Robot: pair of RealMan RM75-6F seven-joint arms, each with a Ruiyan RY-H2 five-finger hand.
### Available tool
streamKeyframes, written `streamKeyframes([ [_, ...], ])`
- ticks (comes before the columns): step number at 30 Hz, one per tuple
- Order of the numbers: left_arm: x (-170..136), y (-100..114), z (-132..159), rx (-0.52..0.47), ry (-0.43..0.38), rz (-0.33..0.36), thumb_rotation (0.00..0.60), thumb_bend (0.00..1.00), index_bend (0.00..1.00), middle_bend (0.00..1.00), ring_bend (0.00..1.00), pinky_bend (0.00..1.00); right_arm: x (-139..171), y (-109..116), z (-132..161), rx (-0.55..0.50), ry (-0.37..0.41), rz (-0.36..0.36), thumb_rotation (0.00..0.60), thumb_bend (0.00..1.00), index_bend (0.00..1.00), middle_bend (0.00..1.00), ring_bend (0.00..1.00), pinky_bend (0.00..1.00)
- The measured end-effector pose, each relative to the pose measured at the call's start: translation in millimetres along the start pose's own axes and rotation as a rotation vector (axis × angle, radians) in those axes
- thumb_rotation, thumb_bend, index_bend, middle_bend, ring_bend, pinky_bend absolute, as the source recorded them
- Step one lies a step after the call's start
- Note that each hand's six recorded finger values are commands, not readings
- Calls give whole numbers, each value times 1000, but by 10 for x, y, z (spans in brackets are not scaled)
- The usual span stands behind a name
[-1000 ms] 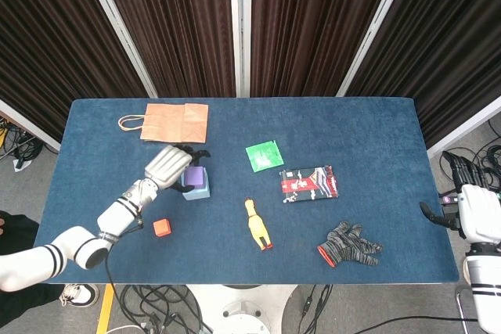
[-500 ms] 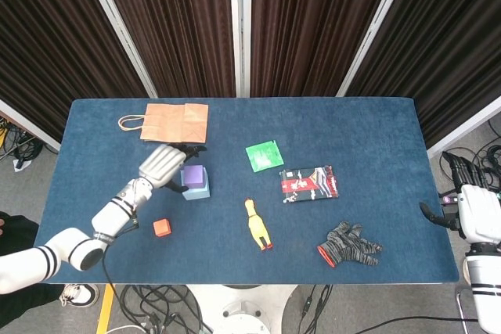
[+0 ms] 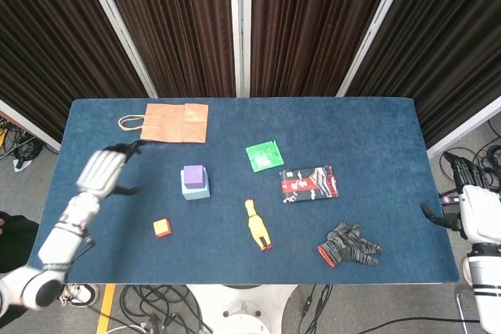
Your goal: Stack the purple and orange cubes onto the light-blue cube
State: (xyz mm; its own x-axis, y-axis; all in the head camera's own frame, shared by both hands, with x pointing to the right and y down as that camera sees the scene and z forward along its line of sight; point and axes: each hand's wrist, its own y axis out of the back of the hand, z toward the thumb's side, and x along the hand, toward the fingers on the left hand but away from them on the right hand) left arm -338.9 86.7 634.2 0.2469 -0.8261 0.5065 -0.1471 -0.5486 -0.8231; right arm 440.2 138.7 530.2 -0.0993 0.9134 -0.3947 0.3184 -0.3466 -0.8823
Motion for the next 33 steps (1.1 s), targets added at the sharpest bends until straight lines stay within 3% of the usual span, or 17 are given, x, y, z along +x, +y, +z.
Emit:
streamKeyframes([
  [4,-319,-94,-109,-10,32,-13,600,92,175,450,316,363,7,-30,26,13,5,5,600,158,20,70,0,0],
  [10,-613,-364,80,-54,10,-5,600,92,155,498,317,356,4,-51,42,17,5,6,600,158,20,70,0,0],
  [16,-648,-728,366,-103,-17,-59,600,94,155,498,317,356,-7,-67,51,17,7,14,600,158,21,70,0,0],
  [23,-661,-1142,526,-66,-68,-161,600,99,155,486,317,355,-13,-56,30,11,3,13,600,159,21,70,0,0],
  [33,-572,-1275,399,-60,1,-158,600,114,155,488,317,355,-19,-64,30,14,2,15,600,158,20,70,0,0],
])
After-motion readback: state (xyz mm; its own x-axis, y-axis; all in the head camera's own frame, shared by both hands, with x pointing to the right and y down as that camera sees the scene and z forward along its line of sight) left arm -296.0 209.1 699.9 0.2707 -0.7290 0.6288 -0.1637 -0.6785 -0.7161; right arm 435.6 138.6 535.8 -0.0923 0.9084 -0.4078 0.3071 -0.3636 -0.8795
